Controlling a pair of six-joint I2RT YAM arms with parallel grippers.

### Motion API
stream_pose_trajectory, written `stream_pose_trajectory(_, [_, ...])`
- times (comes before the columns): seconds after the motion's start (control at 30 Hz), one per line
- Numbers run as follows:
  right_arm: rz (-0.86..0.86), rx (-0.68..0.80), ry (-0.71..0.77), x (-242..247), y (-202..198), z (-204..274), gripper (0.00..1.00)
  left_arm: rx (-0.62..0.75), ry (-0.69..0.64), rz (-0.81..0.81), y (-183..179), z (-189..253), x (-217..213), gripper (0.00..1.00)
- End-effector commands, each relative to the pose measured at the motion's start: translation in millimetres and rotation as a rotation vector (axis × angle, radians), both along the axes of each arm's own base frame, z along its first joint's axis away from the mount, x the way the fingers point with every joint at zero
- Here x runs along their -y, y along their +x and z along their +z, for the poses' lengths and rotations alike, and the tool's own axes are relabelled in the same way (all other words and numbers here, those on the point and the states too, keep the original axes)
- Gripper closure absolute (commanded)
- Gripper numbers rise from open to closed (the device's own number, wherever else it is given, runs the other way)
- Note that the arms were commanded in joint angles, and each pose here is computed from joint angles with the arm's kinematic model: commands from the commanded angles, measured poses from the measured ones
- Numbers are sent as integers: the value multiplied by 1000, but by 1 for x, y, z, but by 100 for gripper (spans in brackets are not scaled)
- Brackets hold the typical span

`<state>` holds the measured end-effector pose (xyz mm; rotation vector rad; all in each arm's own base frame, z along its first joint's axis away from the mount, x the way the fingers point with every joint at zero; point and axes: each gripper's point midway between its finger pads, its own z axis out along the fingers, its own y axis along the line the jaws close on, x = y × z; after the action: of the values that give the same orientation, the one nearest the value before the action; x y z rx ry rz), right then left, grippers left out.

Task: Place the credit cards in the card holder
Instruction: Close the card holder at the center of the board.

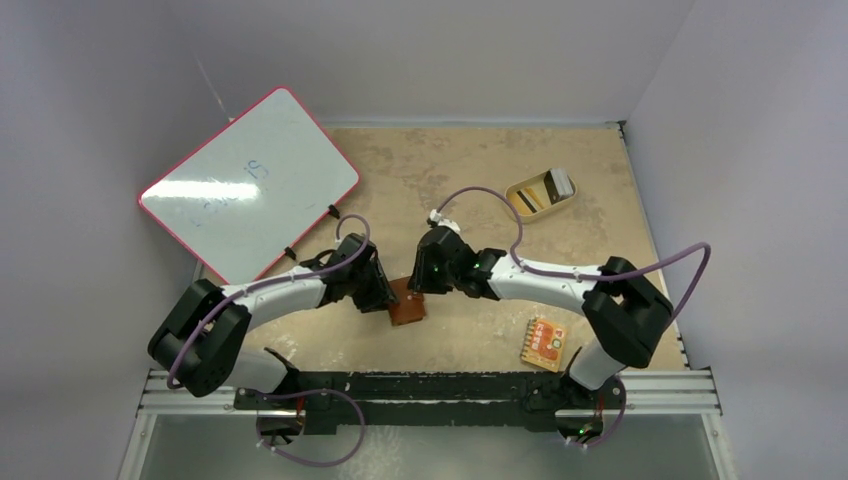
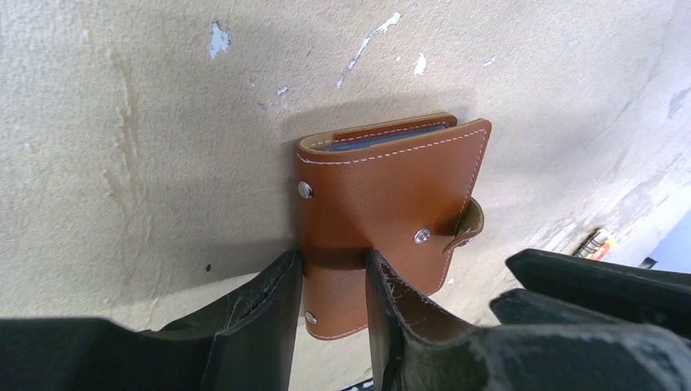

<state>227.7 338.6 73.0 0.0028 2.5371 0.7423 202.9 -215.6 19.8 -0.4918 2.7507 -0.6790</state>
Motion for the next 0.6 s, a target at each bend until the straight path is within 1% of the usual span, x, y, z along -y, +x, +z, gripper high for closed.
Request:
stream_pose_trajectory(0.0, [-34, 19, -119, 9, 5, -3, 68, -4, -27, 17, -2, -5, 3, 66])
stream_pose_trajectory(0.2, [-50, 22, -197, 9, 8, -9, 62, 1, -33, 23, -3, -3, 2, 66])
stream_pose_trajectory(0.4, [-69, 27, -291, 14, 12, -16, 62, 0, -31, 21, -3, -3, 2, 66])
stream_pose_trajectory(0.57, [-69, 34, -320, 13, 11, -15, 63, -2, -26, 18, -4, -4, 1, 66])
